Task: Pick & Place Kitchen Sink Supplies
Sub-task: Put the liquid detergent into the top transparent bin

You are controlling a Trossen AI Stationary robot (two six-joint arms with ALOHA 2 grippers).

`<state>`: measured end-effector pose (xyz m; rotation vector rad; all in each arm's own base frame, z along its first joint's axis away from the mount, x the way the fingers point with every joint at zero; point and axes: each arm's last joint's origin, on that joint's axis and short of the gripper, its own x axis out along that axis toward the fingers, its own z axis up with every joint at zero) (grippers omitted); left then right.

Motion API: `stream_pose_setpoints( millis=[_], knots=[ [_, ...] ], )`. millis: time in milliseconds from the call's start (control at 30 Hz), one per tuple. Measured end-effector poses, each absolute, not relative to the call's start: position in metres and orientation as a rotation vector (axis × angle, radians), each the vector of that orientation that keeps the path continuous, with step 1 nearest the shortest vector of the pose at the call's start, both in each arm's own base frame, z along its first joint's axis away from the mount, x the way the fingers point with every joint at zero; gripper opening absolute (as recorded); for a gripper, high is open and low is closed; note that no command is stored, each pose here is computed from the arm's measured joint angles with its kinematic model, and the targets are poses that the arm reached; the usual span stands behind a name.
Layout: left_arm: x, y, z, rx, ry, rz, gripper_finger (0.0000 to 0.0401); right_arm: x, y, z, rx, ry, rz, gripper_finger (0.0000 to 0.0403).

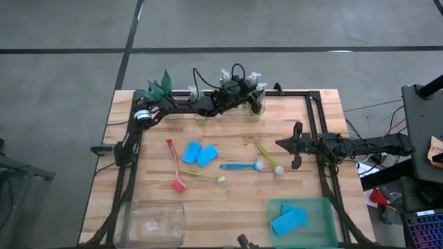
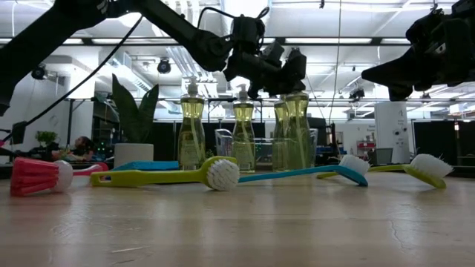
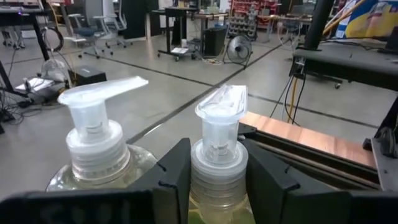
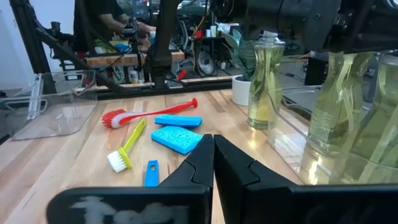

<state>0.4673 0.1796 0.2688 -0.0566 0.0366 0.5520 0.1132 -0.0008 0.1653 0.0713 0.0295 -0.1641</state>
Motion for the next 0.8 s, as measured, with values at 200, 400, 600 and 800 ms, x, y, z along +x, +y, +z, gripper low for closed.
stream_pose_setpoints(
  millis=[200,400,600,800],
  knots=[
    [0.469,0.176,0.269,-0.011,0.048,0.543,0.0150,0.113,-0.001,0.165,0.072,0.030,-0.164,0.0009],
    [0.470,0.175,0.274,0.006,0.044,0.541,0.0171,0.113,-0.001,0.165,0.073,0.029,-0.164,0.0009],
    [0.468,0.174,0.288,0.013,0.018,0.540,0.0176,0.113,-0.001,0.165,0.072,0.029,-0.164,0.0009],
    [0.450,0.167,0.329,0.069,-0.014,0.541,0.0176,0.113,-0.001,0.165,0.072,0.027,-0.164,0.0009]
  ],
)
